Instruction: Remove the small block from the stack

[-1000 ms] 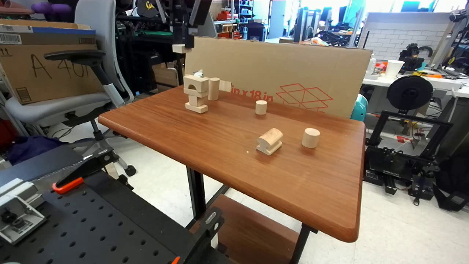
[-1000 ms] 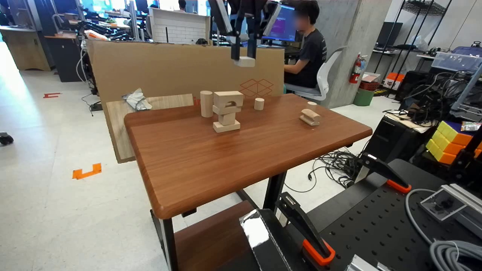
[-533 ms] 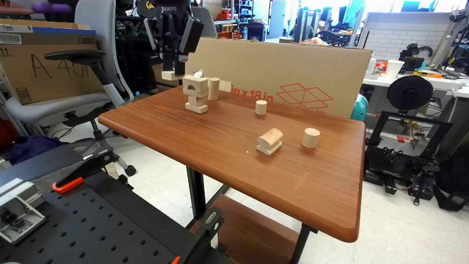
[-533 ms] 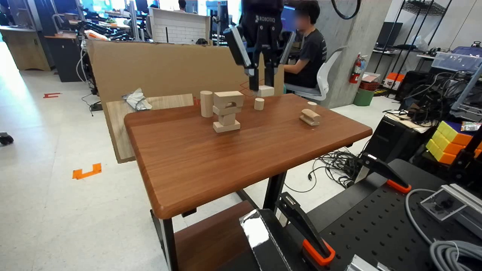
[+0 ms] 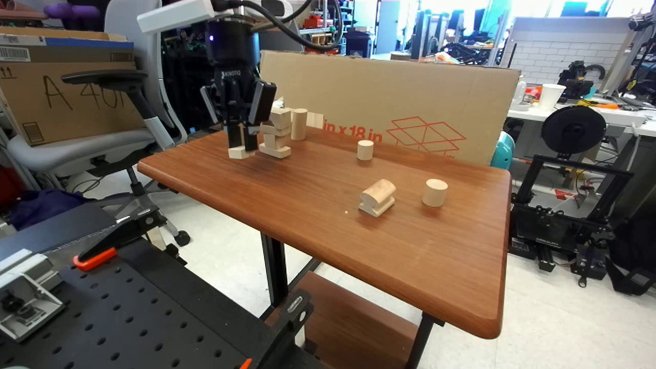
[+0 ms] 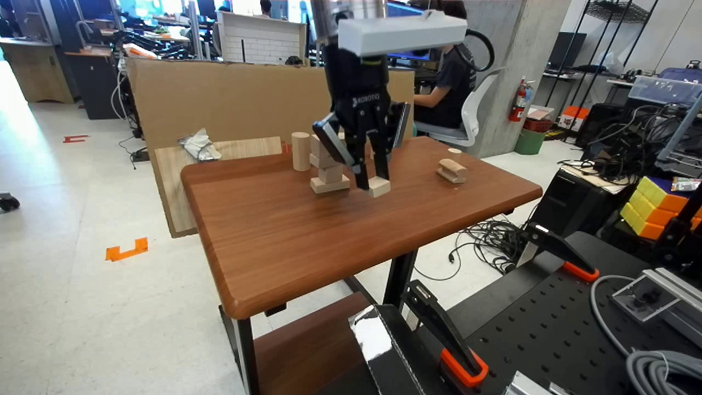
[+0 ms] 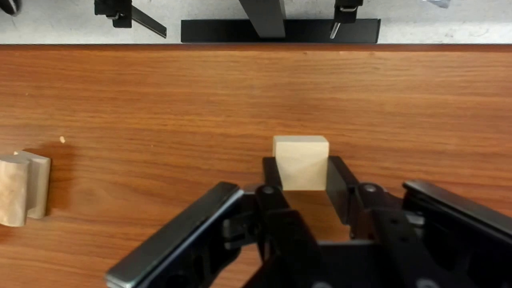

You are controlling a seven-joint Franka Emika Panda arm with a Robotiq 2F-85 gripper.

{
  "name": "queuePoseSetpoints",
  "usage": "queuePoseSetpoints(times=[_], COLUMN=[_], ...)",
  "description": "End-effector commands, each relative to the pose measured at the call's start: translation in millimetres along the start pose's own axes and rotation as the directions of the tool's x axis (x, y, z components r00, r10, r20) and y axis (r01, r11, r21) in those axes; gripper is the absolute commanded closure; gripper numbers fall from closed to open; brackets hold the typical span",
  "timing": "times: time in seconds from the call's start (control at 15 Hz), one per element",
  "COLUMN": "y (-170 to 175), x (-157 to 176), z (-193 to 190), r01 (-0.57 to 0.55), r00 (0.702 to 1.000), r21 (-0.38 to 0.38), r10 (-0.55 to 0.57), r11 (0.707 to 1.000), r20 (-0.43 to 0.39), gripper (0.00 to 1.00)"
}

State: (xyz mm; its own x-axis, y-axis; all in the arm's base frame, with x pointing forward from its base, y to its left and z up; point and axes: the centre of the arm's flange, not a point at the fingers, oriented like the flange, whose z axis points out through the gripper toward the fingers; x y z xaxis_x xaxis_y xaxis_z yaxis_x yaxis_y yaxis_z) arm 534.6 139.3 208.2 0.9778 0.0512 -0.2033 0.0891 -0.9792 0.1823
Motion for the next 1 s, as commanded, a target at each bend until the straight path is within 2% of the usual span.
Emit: queuePoseSetpoints(times=[0.0, 0.2, 0.27, 0.33, 0.4, 0.6, 0.8, 0.93], y=[-19.6, -23.5, -23.8, -23.4, -22.9, -21.8, -19.1, -15.2], x=[19.3, 25.5, 26.4, 27.0, 25.1, 4.2, -22.7, -35.9], z=[28.1, 35.1, 33.8, 32.5, 29.4, 11.2, -22.5, -55.4], r01=[-0.016, -0.034, -0.041, -0.043, -0.048, -0.037, -0.016, -0.028], r00=[1.000, 0.999, 0.999, 0.999, 0.999, 0.998, 0.996, 0.991], r21=[-0.083, -0.101, -0.098, -0.101, -0.096, -0.073, -0.032, 0.010], r10=[0.014, 0.033, 0.039, 0.041, 0.045, 0.034, 0.013, 0.029], r11=[0.996, 0.994, 0.994, 0.994, 0.994, 0.997, 0.999, 1.000], r20=[-0.017, -0.012, -0.018, -0.021, -0.024, -0.044, -0.088, -0.132], gripper=[0.92, 0.92, 0.71, 0.42, 0.40, 0.20, 0.00, 0.00])
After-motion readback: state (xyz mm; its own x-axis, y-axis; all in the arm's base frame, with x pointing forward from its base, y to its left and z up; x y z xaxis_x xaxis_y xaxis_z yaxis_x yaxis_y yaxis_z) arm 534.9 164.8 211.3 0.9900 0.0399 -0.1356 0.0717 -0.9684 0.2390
